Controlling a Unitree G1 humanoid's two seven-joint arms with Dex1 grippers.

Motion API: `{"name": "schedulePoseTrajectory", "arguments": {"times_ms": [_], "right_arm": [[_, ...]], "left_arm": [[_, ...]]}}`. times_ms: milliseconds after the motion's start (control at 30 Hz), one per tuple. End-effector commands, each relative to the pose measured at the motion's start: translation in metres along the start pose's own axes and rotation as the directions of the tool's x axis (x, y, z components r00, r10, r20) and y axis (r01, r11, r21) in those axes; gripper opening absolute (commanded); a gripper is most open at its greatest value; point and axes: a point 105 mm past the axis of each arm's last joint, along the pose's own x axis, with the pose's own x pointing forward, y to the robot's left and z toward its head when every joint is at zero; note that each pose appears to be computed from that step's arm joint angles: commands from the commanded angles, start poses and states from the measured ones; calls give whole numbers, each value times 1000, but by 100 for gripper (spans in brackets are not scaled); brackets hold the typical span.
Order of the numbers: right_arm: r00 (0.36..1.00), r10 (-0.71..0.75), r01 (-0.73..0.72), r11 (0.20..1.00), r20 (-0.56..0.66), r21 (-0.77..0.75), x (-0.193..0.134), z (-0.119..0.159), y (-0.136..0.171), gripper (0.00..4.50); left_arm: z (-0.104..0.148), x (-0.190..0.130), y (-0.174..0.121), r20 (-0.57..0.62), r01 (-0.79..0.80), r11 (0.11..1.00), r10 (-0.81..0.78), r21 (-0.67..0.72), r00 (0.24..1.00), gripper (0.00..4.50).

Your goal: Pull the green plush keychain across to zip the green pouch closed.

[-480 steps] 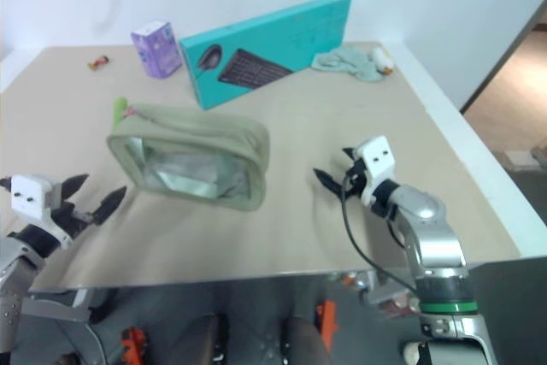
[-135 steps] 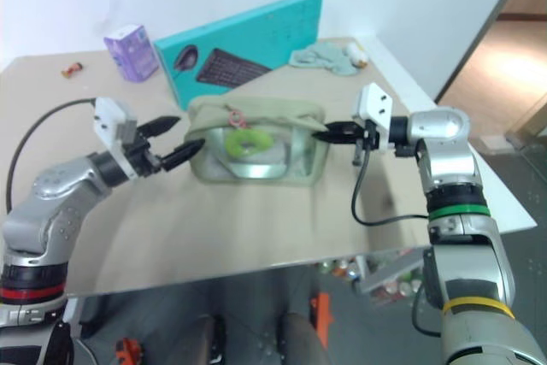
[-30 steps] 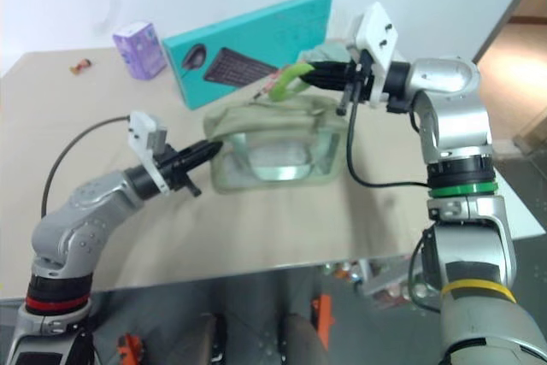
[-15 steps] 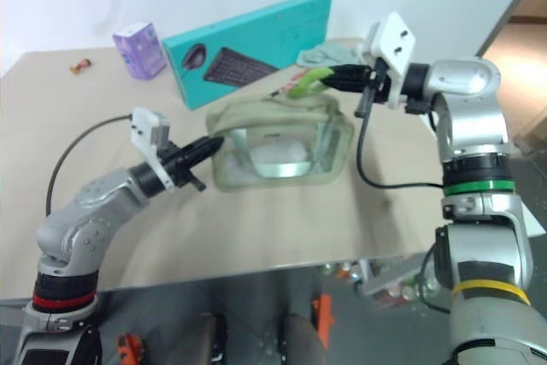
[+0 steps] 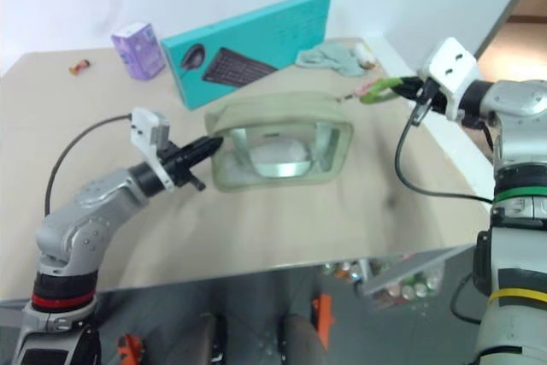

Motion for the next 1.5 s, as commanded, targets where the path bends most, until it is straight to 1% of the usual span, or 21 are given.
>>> {"name": "schedulePoseTrajectory", "arguments": {"times_ms": [33, 167, 233, 467, 600, 733, 833, 900, 933, 967, 1000, 1033, 1067, 1100, 1133, 1233, 1267, 1300, 1333, 1367, 1500], "right_arm": [[993, -84, 79, 995, -87, -61, -14, -17, -12, 2], [987, -83, 65, 989, -136, -134, -1, -29, 6, 2], [988, -47, 25, 989, -149, -146, 8, -36, 24, 2], [991, 72, -82, 994, -116, -75, 35, -44, 87, 2], [989, 105, -111, 992, -105, -56, 43, -44, 107, 2], [990, 107, -111, 993, -89, -47, 48, -40, 112, 2], [996, 79, -78, 997, -50, 24, 49, -33, 104, 2], [999, 52, -51, 993, -11, 106, 45, -27, 94, 69], [999, 42, -43, 991, 8, 130, 43, -24, 90, 84], [999, 32, -34, 988, 17, 151, 40, -22, 86, 131], [999, 32, -35, 986, 24, 165, 36, -21, 83, 168], [999, 31, -36, 984, 31, 176, 32, -19, 81, 194], [999, 30, -36, 981, 33, 190, 27, -18, 78, 239], [999, 31, -38, 980, 38, 197, 23, -17, 76, 264], [998, 33, -42, 977, 48, 209, 18, -15, 75, 301], [996, 57, -76, 955, 74, 286, 4, -9, 88, 406], [995, 70, -89, 948, 75, 306, -1, -9, 94, 432], [994, 76, -96, 941, 75, 325, -5, -10, 99, 450], [994, 77, -100, 931, 80, 351, -11, -11, 102, 450], [993, 74, -102, 920, 86, 378, -16, -11, 104, 450], [991, 66, -114, 881, 120, 460, -35, -9, 113, 450]], "left_arm": [[13, -3, 0, 32, -9, 999, 8, 39, 999, 0], [14, -4, 1, 33, -17, 999, 15, 45, 999, 0], [15, -5, 3, 34, -23, 999, 21, 46, 999, 0], [15, -5, 2, 36, -28, 999, 26, 45, 999, 0], [13, -4, 1, 30, -25, 998, 24, 52, 999, 0], [11, -3, 0, 28, -24, 998, 23, 50, 999, 0], [10, -5, -2, 28, -12, 999, 11, 34, 1000, 0], [10, -7, -2, 37, -1, 1000, 0, 22, 999, 0], [10, -8, -1, 40, 1, 1000, -2, 18, 999, 0], [10, -9, -2, 36, 9, 1000, -10, 18, 999, 74], [10, -10, -2, 32, 15, 1000, -16, 21, 999, 100], [10, -11, -1, 31, 16, 1000, -17, 26, 999, 127], [11, -13, 0, 31, 15, 999, -16, 30, 999, 169], [12, -14, 1, 31, 15, 999, -17, 38, 999, 192], [13, -15, 2, 29, 16, 999, -18, 51, 999, 230], [17, -24, 5, 42, 2, 997, -5, 83, 999, 336], [17, -27, 5, 43, -5, 995, 1, 100, 999, 362], [16, -31, 5, 40, -11, 993, 7, 114, 999, 401], [14, -36, 7, 39, -27, 991, 22, 132, 999, 433], [13, -41, 9, 39, -43, 989, 38, 142, 998, 444], [-1, -63, 13, 6, -103, 976, 104, 194, 995, 444]]}}
